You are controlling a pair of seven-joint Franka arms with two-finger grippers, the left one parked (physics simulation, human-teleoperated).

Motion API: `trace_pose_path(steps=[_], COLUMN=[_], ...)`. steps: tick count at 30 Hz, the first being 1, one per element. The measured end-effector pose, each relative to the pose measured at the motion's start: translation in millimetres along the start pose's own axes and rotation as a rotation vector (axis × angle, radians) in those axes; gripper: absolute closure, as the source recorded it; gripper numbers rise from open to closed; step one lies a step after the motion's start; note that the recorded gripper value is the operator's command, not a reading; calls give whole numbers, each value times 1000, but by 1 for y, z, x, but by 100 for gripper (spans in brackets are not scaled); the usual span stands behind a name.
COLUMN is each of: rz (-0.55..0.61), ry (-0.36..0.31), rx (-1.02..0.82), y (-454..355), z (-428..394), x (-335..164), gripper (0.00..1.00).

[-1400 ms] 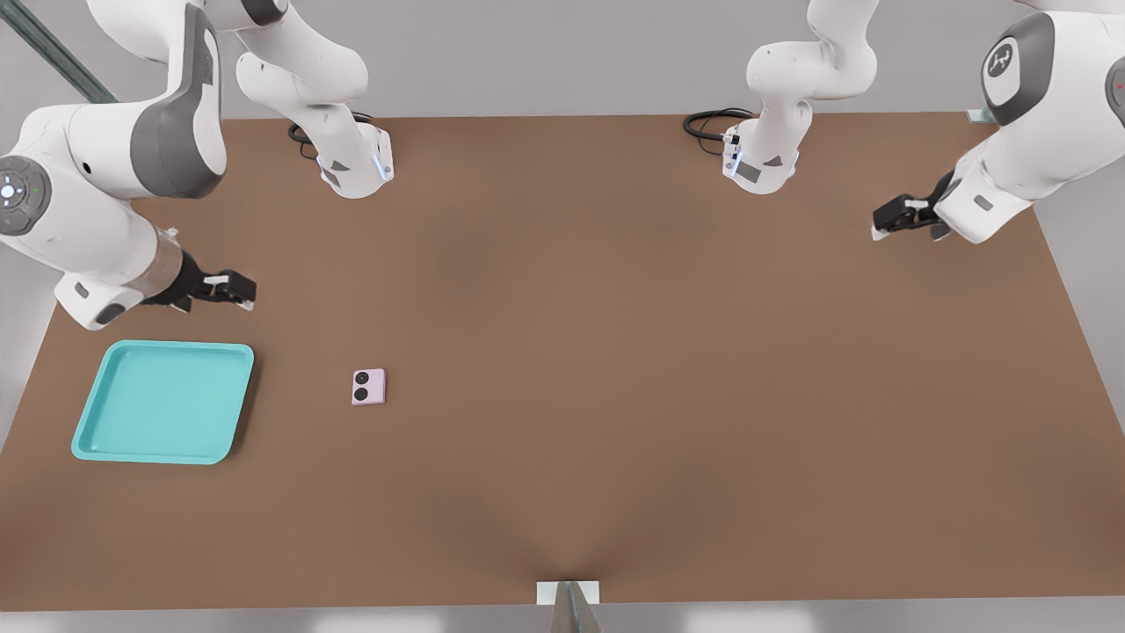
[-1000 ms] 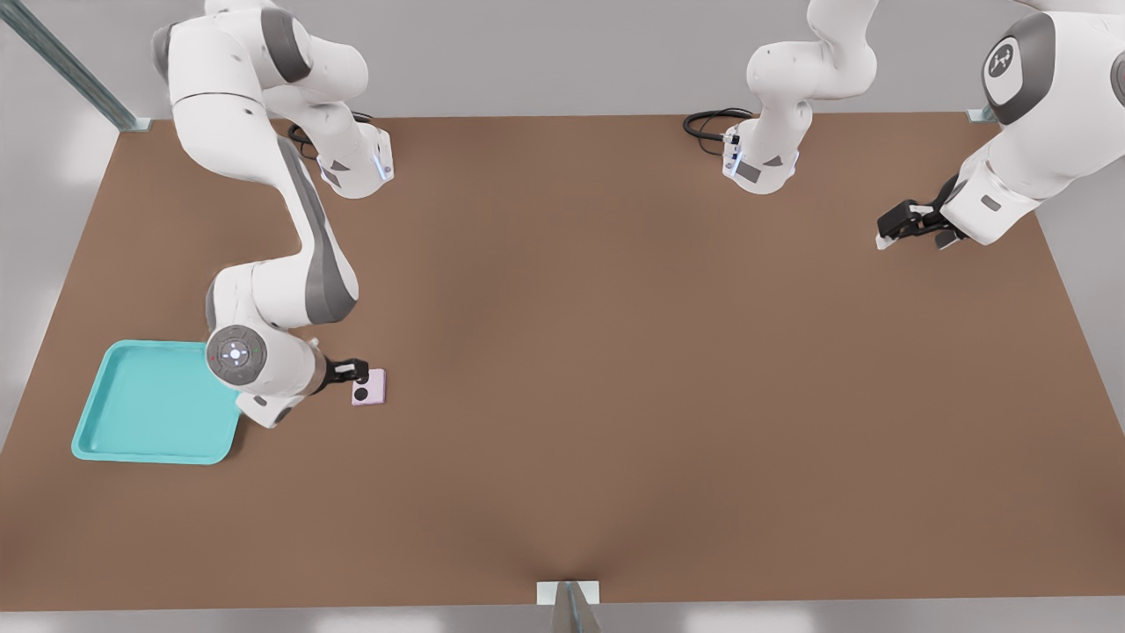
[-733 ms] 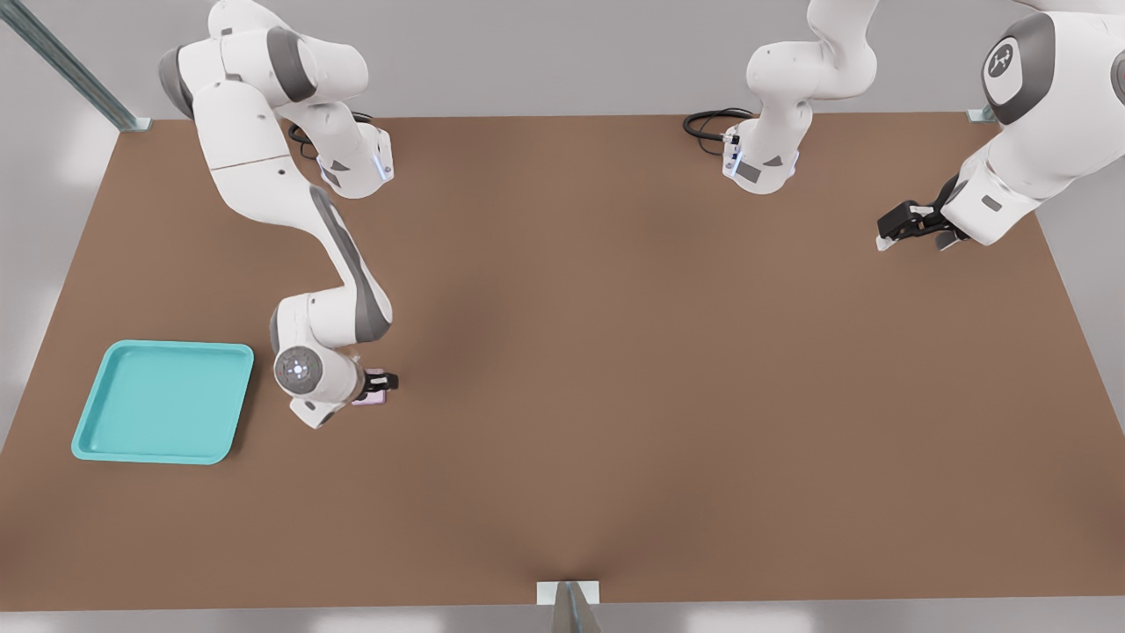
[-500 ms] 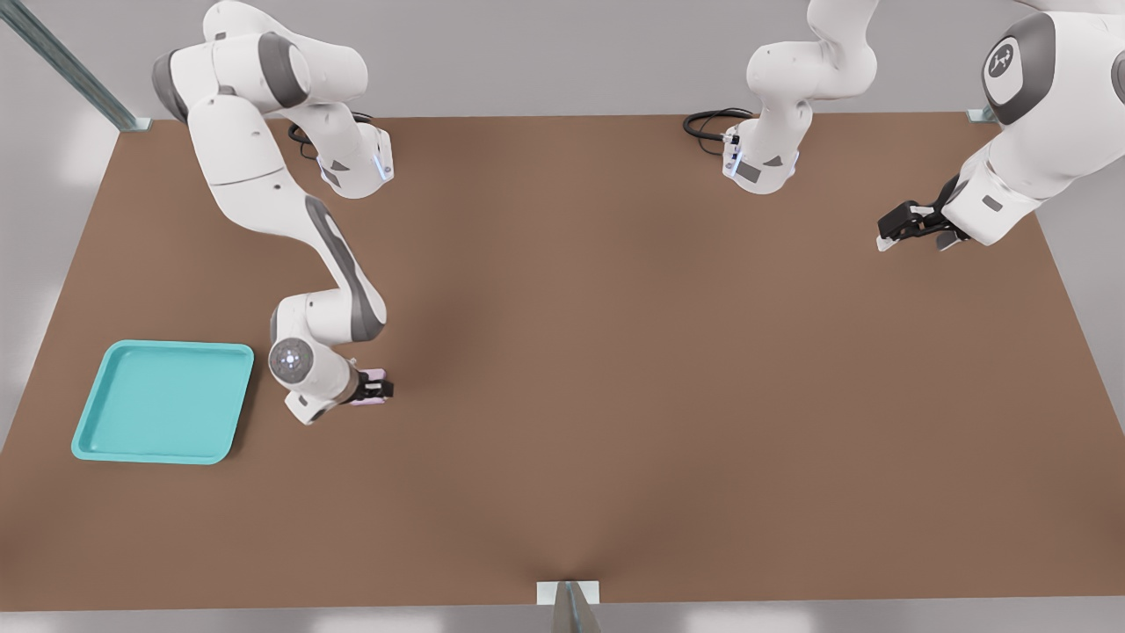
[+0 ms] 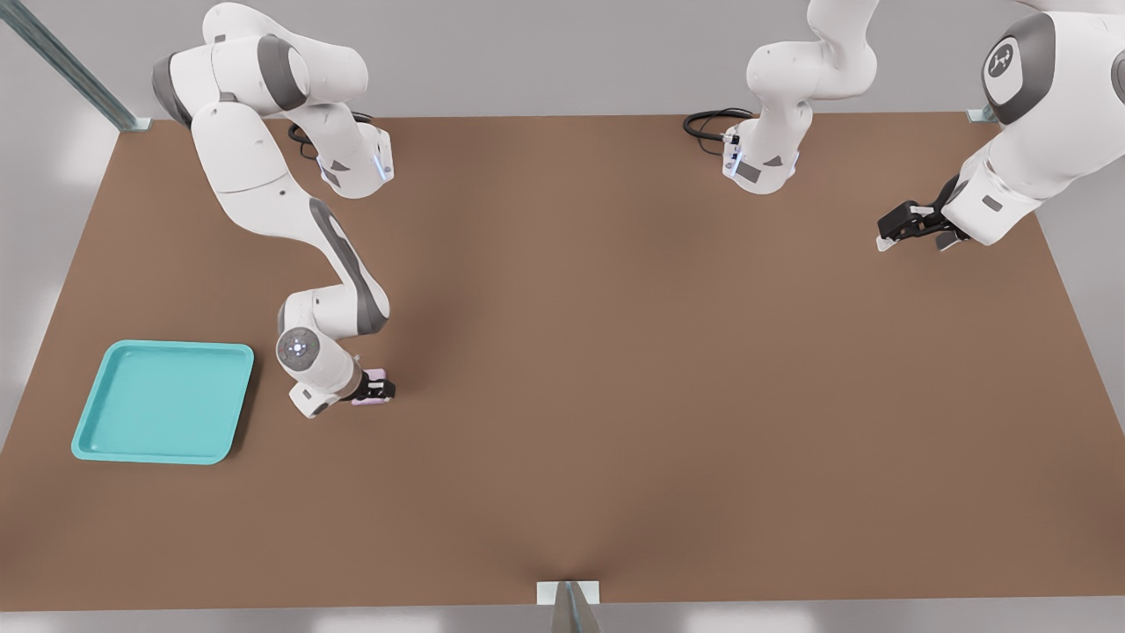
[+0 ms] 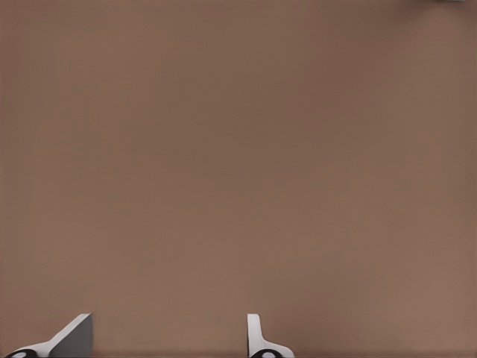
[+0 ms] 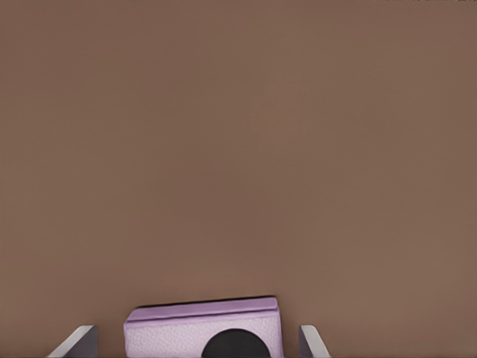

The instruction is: Keep left arm still and place phone on the tray with right arm

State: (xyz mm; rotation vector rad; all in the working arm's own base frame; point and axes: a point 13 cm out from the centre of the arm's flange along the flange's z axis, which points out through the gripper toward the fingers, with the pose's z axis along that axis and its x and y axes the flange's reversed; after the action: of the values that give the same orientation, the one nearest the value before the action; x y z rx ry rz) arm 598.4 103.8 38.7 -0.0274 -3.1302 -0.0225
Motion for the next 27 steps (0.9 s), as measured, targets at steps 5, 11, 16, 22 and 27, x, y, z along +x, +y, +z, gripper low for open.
trace_pose_path(steps=[5, 11, 16, 22, 27], rz=[-10, -13, -11, 57, 208], ry=[-8, -16, -47, -105, -115], rx=[8, 7, 5, 14, 36], y=[-1, 0, -3, -66, -222], z=[4, 4, -18, -87, -127], x=[-1, -2, -13, -37, -44], gripper=[15, 22, 22, 22, 22])
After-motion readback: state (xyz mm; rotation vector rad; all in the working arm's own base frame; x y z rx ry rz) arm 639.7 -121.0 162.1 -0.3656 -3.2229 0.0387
